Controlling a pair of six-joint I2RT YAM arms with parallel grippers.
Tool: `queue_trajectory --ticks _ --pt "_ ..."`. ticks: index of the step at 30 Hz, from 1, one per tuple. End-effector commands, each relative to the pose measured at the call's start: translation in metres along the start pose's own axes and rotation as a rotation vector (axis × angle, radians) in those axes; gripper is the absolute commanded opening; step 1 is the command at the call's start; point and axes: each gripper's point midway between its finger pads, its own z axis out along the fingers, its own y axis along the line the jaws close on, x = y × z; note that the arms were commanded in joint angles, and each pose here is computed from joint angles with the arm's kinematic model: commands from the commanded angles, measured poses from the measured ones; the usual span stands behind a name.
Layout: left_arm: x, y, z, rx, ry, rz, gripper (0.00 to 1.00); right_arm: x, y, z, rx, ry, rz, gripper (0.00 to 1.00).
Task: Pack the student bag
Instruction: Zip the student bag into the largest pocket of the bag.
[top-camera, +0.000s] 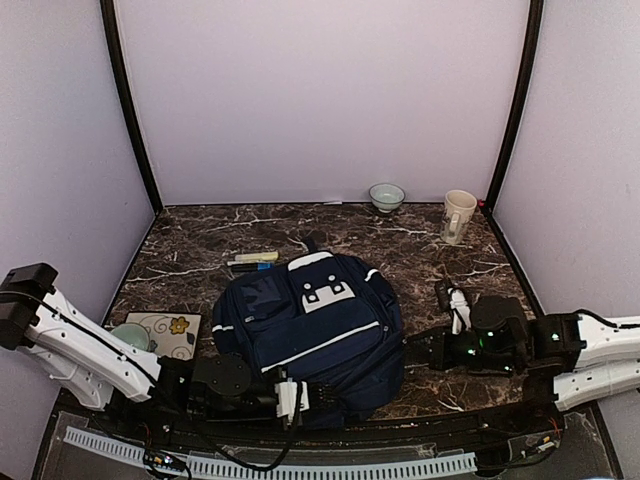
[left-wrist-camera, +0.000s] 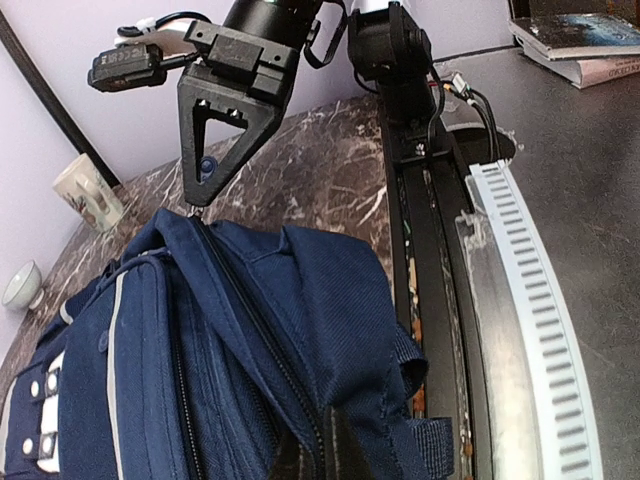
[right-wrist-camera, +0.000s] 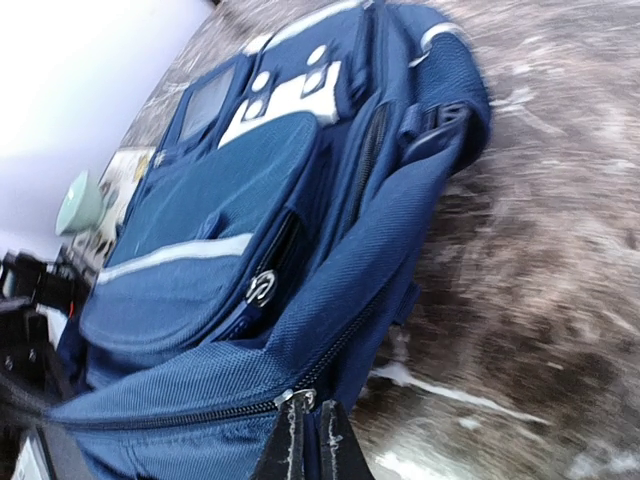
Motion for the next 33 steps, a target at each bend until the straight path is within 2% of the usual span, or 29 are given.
queue_trajectory --ticks 1,5,8,11,18,23,26,33 --pt "-0.041 -0.009 0.016 0.061 -0.106 0.056 0.00 -0.013 -0.081 -0.041 0.347 -0.122 0.037 0.00" --pt "-0.034 0.003 0.024 0.028 -0.079 0.044 0.00 -0.016 -0.065 -0.045 0.226 -0.150 0.064 0.00" --pt "-0.022 0.019 0.023 -0.027 -0.046 0.026 0.00 -0.011 -0.051 -0.029 0.168 -0.129 0.046 0.00" --pt "-0.012 0.024 0.013 -0.038 -0.005 -0.001 0.00 0.000 -0.053 -0.007 0.213 -0.082 0.001 0.00" --pt "0.002 0.030 -0.027 -0.062 -0.006 -0.057 0.00 0.021 -0.073 0.045 0.244 -0.004 -0.022 0.00" --pt "0.007 0.021 -0.040 -0.015 -0.038 -0.086 0.00 0.028 -0.092 0.061 0.318 0.029 -0.029 0.00" --pt "0.009 0.015 -0.037 0.010 -0.035 -0.090 0.00 0.022 -0.089 0.065 0.305 0.012 -0.025 0.00" --pt "0.013 0.012 -0.023 0.019 -0.002 -0.085 0.00 0.022 -0.030 0.049 -0.001 0.071 -0.087 0.00"
